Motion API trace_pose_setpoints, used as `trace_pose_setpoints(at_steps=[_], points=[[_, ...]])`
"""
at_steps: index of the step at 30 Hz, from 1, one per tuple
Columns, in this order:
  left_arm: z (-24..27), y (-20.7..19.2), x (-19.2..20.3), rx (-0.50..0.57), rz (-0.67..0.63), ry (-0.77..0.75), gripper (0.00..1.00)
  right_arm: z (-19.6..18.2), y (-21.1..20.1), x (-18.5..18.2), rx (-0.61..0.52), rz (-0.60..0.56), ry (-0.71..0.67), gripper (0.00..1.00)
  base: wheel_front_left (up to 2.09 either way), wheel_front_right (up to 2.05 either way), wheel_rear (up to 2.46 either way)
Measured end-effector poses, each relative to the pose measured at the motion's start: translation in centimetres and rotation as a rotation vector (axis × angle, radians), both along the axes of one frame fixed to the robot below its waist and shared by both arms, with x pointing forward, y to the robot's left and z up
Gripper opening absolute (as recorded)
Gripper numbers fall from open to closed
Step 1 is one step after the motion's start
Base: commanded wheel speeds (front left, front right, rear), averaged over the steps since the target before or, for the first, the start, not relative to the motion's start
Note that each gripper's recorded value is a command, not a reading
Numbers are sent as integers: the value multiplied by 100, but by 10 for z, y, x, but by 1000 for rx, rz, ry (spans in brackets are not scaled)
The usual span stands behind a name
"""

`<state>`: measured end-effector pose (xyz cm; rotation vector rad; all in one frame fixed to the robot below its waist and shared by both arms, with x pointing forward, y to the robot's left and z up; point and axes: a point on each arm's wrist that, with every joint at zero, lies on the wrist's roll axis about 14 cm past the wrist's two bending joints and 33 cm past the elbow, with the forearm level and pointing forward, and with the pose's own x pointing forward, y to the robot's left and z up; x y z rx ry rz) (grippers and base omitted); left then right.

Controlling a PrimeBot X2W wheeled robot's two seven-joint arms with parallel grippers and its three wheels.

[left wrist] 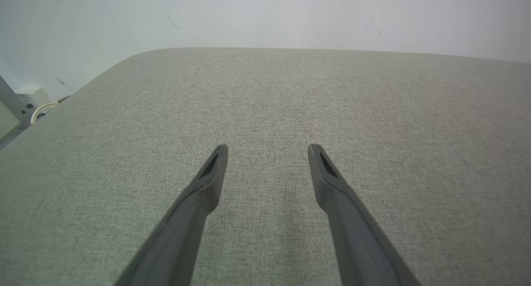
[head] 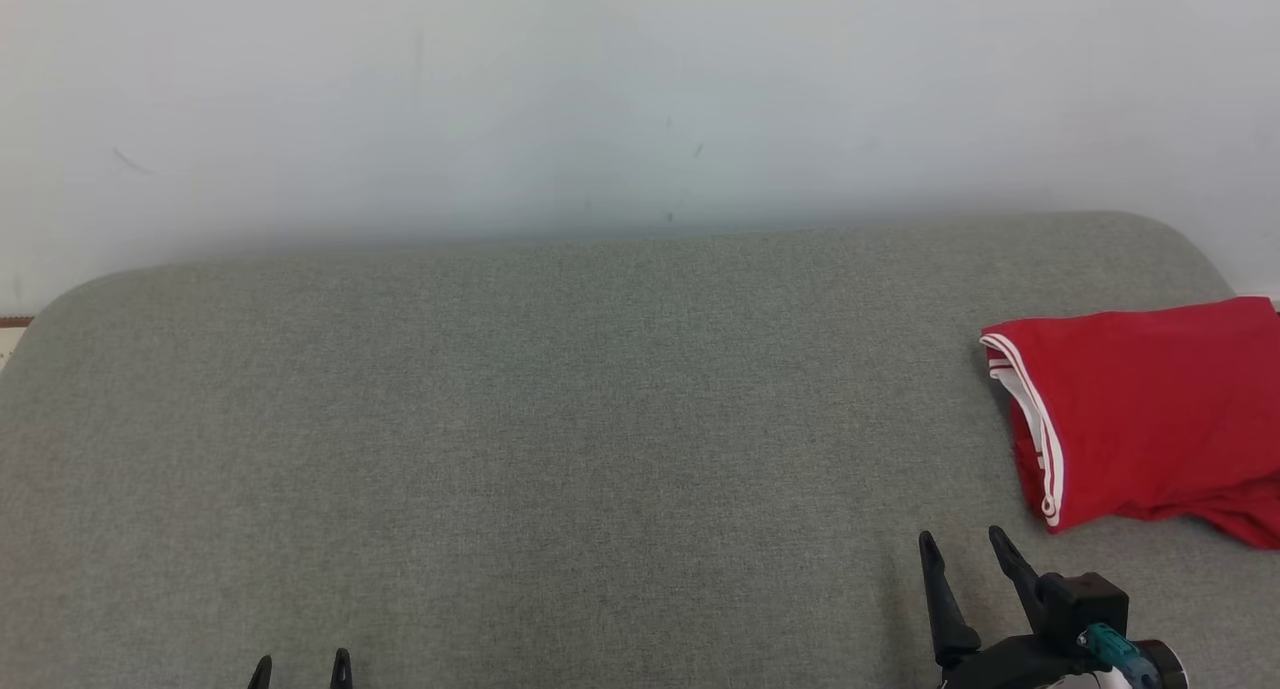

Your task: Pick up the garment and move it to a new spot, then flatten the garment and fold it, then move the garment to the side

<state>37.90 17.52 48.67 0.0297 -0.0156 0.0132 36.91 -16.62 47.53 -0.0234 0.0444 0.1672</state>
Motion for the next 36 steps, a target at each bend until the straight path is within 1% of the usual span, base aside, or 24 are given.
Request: trace_pose_setpoints(at_steps=[36], points=[[1, 9, -3, -14, 13, -4, 100, 1, 14, 3, -2, 41, -3, 100, 0, 0, 0]])
